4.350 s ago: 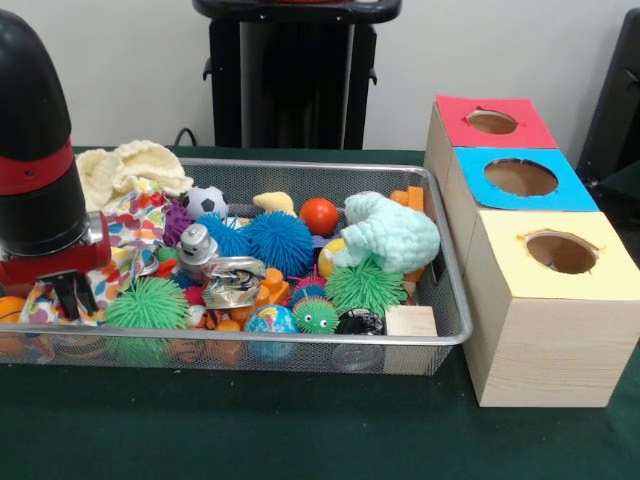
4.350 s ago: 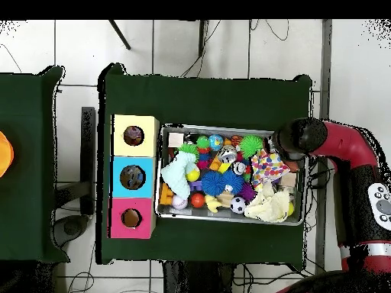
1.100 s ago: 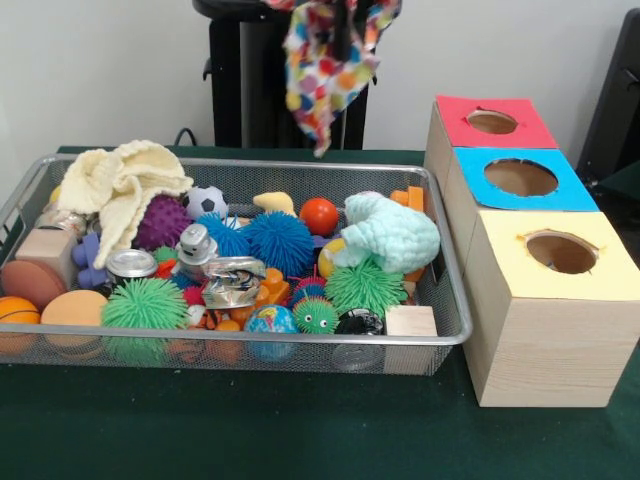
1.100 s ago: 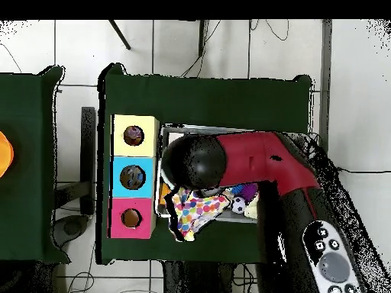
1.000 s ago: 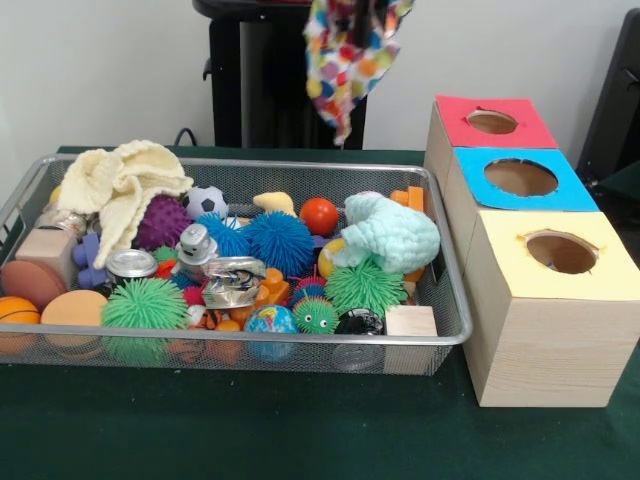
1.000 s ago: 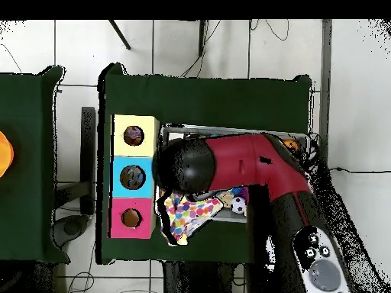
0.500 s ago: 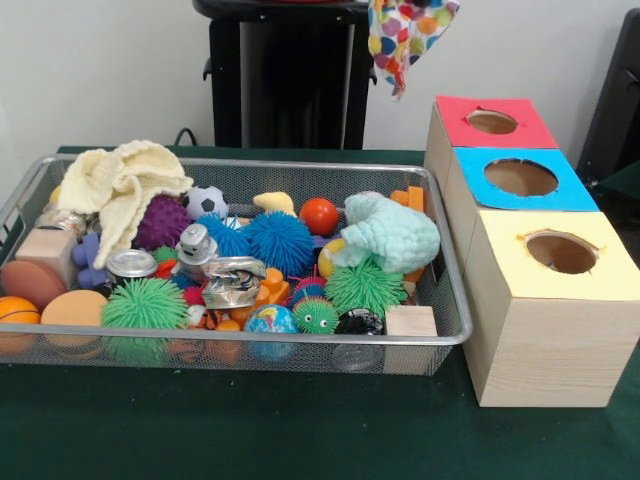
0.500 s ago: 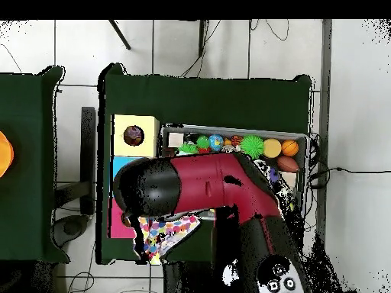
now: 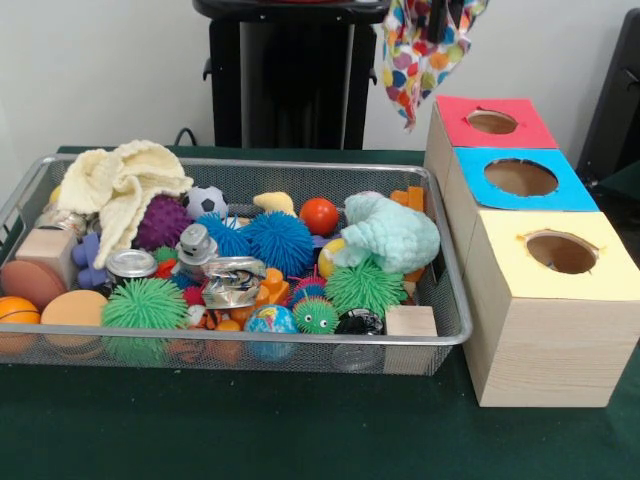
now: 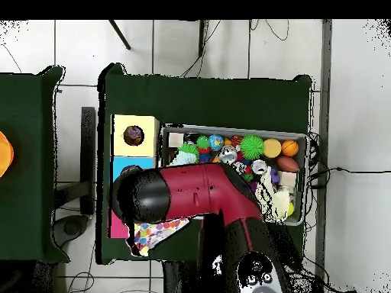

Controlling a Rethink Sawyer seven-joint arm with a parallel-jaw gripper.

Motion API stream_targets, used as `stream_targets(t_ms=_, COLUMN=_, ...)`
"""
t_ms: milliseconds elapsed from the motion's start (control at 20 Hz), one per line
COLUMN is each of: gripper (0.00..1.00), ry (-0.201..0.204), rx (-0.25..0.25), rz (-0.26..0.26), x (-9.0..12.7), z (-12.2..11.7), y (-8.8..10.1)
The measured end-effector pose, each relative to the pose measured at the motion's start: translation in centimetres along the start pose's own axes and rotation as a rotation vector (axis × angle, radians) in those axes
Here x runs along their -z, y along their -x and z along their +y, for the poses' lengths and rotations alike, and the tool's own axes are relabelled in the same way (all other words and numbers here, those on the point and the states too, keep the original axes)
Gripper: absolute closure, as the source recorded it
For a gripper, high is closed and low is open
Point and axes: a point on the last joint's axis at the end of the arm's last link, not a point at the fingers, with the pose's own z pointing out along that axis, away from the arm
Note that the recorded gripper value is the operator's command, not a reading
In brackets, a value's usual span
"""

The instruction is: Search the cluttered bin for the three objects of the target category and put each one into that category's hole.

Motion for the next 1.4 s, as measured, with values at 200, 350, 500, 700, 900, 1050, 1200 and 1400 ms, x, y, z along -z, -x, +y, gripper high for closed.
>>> stream_targets(t_ms=200, gripper=1.00, ry=0.005, rx=-0.020, rz=-0.012, x=-2.3, z=0.8, y=0.5)
stream_targets(t_ms=350, gripper=1.00, ry=0.012, rx=-0.031, rz=-0.014, x=-4.3, z=1.5, y=0.7)
stream_targets(t_ms=500, gripper=1.00, ry=0.023, rx=-0.047, rz=-0.016, x=-6.3, z=2.5, y=0.9)
stream_targets(t_ms=700, gripper=1.00, ry=0.035, rx=-0.059, rz=-0.014, x=-7.8, z=3.9, y=1.2)
stream_targets(t_ms=900, gripper=1.00, ry=0.046, rx=-0.073, rz=0.003, x=-9.6, z=5.8, y=1.3)
stream_targets(t_ms=1050, gripper=1.00, ry=0.050, rx=-0.078, rz=0.014, x=-10.3, z=6.7, y=1.2)
stream_targets(t_ms=1200, gripper=1.00, ry=0.053, rx=-0.085, rz=0.024, x=-11.0, z=8.0, y=1.3)
stream_targets(t_ms=1400, gripper=1.00, ry=0.054, rx=-0.095, rz=0.031, x=-11.3, z=8.9, y=1.3)
